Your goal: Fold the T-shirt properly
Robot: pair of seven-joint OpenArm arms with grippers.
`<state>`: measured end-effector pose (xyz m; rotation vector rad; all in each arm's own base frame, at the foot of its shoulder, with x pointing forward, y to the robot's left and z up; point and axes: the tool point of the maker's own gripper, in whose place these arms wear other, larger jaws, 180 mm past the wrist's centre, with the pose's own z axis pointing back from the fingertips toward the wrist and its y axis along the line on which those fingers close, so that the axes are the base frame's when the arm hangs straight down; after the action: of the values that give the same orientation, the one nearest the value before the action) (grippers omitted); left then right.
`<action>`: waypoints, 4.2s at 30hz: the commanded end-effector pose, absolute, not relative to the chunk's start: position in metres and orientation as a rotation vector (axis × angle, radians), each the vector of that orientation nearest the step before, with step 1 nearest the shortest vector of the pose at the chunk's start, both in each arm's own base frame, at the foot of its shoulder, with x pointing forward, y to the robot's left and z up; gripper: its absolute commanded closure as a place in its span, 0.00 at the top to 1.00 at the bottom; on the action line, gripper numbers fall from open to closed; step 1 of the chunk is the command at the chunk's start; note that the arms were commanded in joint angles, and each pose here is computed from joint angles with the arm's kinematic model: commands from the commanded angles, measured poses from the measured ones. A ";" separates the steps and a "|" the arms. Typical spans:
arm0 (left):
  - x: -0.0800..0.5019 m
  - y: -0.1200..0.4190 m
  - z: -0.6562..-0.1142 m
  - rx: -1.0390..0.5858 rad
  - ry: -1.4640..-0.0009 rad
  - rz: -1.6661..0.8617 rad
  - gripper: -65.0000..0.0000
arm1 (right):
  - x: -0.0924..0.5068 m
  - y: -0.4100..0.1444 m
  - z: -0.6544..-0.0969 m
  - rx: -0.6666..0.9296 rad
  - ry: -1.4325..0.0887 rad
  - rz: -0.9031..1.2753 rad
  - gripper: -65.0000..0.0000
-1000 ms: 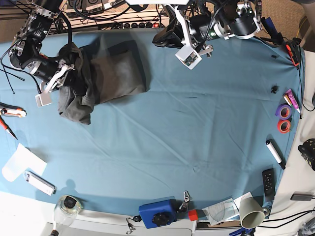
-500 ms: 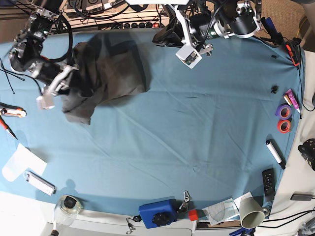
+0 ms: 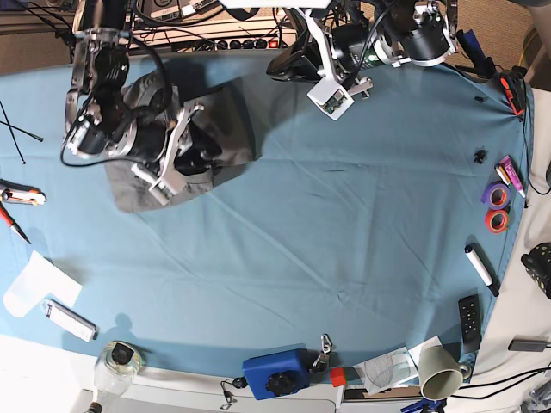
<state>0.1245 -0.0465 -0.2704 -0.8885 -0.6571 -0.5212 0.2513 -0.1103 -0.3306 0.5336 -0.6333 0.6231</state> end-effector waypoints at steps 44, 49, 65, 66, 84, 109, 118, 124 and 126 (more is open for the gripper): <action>0.126 -0.051 -0.258 -0.923 -0.712 -0.540 0.00 | 0.259 -0.158 -0.328 0.563 -0.674 0.428 0.24; 0.126 -0.051 -0.258 -0.921 -0.712 -0.540 0.00 | 0.260 -0.155 -0.360 0.557 -0.635 0.358 0.24; 0.129 -0.045 -0.267 -0.860 -0.700 -0.545 0.00 | 0.270 -0.163 -0.316 0.526 -0.722 0.425 0.24; 0.131 -0.043 -0.270 -0.836 -0.697 -0.534 0.00 | 0.272 -0.170 -0.305 0.492 -0.762 0.424 0.24; 0.179 0.099 -0.328 0.005 -0.648 -0.337 0.00 | 0.190 -0.266 -0.284 0.195 -0.765 0.225 0.24; 0.029 0.191 -0.373 0.140 -0.219 -0.114 0.00 | 0.033 -0.251 -0.359 0.223 -0.299 0.062 0.24; -0.017 0.191 -0.423 0.045 -0.054 -0.047 0.00 | -0.019 -0.227 -0.403 0.328 -0.081 0.043 0.24; -0.038 0.201 -0.473 0.029 0.052 -0.024 0.00 | -0.054 -0.217 -0.460 0.362 0.105 0.069 0.24; -0.044 0.204 -0.493 0.027 0.081 0.003 0.00 | -0.058 -0.212 -0.478 0.373 0.137 0.068 0.24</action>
<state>-0.0397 0.2012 -0.4961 0.0174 0.0749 0.0079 -0.0531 -0.2078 -0.4824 0.3816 0.1253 0.0607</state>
